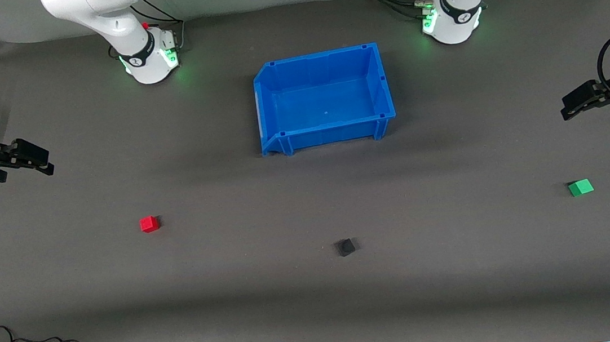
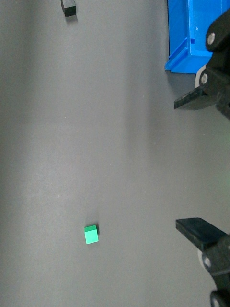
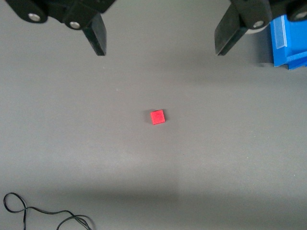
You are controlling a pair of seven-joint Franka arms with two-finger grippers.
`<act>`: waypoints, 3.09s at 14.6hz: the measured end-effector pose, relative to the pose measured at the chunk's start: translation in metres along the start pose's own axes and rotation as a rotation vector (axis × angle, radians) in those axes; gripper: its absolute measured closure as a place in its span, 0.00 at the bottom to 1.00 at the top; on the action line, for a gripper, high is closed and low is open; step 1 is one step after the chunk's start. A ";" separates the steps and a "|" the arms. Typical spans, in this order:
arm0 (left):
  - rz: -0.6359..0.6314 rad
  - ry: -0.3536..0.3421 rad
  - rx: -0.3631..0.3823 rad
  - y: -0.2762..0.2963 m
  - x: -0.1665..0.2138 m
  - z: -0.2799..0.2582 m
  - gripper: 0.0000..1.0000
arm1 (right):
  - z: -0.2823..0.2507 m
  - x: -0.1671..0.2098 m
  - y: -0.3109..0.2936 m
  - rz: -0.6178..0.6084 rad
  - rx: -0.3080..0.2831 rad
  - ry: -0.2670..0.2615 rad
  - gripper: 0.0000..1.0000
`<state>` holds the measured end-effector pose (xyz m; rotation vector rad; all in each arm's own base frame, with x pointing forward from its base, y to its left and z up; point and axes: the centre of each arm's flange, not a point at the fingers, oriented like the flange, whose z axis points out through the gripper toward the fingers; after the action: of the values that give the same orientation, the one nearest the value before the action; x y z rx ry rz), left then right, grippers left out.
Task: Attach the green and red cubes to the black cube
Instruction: 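Move the right gripper toward the red cube and the left toward the green cube, then grasp the red cube with the right gripper while the left gripper grasps the green cube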
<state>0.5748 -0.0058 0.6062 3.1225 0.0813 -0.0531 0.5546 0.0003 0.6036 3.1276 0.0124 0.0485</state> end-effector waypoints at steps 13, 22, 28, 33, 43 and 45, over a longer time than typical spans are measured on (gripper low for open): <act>-0.015 -0.055 0.005 -0.008 0.012 0.028 0.00 | 0.007 0.022 -0.013 -0.019 -0.006 -0.031 0.00; -0.171 -0.162 0.108 -0.115 0.012 0.074 0.00 | 0.000 0.023 -0.010 -0.014 -0.006 -0.026 0.00; -0.388 -0.139 0.100 -0.212 0.009 0.136 0.00 | 0.020 0.032 -0.008 -0.011 -0.010 -0.065 0.00; -0.512 -0.112 0.035 -0.252 0.031 0.211 0.02 | 0.102 0.054 -0.030 -0.045 -0.019 -0.197 0.00; -0.139 -0.067 0.015 -0.230 0.065 0.345 0.05 | 0.292 0.037 -0.034 -0.059 -0.019 -0.054 0.00; -0.134 -0.056 0.015 -0.234 0.067 0.365 0.22 | 0.334 0.020 -0.033 -0.061 -0.019 -0.020 0.00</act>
<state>0.6175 0.2244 0.2352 3.1226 0.2908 -0.1437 0.5844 0.0290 0.2699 3.1065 0.1067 0.0165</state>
